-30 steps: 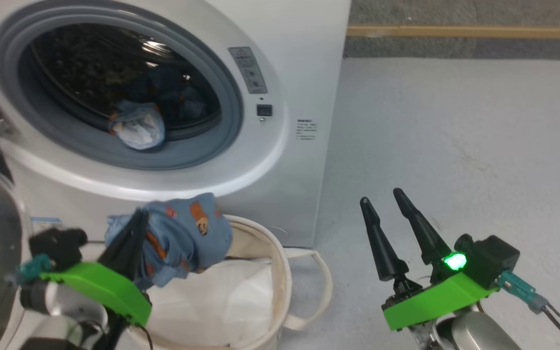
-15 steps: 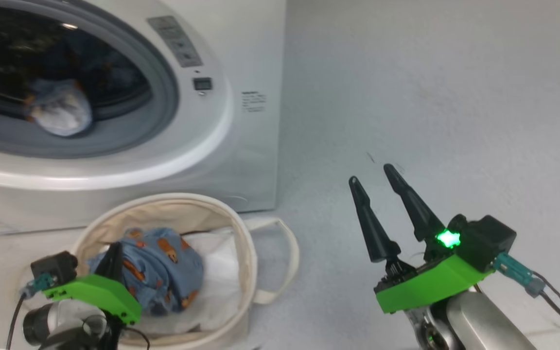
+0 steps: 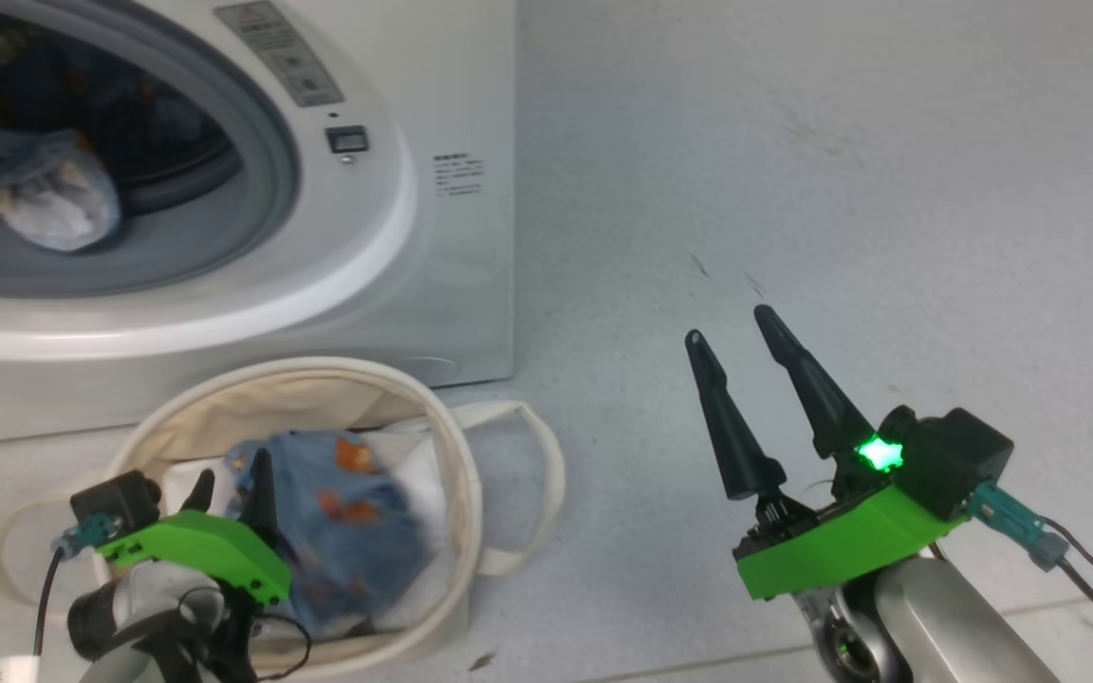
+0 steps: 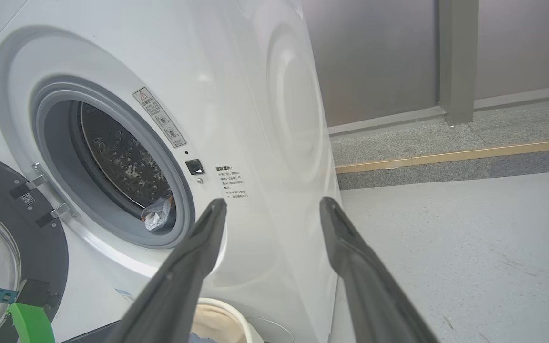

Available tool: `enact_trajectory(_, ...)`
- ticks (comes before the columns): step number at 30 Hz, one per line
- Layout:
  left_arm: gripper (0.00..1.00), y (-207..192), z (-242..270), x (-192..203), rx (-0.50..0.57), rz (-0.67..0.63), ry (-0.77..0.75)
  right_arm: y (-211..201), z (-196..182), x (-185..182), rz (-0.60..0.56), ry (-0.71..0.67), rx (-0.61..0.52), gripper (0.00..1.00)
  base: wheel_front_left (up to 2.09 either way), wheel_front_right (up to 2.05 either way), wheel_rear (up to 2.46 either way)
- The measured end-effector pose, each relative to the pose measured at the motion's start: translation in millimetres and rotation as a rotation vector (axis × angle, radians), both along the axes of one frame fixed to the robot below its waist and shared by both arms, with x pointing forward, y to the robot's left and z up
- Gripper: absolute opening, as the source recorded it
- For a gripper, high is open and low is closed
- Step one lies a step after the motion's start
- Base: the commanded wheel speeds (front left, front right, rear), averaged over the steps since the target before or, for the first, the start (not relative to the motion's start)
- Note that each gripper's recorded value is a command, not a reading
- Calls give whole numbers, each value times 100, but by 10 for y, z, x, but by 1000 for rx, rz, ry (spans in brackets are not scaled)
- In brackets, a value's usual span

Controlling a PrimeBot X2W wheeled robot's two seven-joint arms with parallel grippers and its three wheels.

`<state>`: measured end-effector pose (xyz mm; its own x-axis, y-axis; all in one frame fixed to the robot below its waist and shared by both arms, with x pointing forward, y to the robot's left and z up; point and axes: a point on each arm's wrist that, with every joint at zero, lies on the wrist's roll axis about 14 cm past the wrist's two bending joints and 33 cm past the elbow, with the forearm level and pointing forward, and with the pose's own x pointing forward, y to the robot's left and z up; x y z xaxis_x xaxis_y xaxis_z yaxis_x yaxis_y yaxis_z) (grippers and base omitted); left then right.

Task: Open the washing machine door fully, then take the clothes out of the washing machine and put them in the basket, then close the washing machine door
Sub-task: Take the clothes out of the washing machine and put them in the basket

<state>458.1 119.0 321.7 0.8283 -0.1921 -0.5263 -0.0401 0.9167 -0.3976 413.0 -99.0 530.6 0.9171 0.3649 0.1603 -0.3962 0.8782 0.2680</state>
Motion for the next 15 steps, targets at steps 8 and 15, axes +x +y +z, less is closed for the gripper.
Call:
enact_trajectory(8, 100, 73, 564, 58, 8, -21, -198, 244, 92, -25, 75, -22, 17, 100, 0, 0, 0)
enact_trajectory(15, 100, 190, 1012, -123, -4, -3, -349, 439, 142, -89, 133, -28, 25, 100, 0, 0, 0)
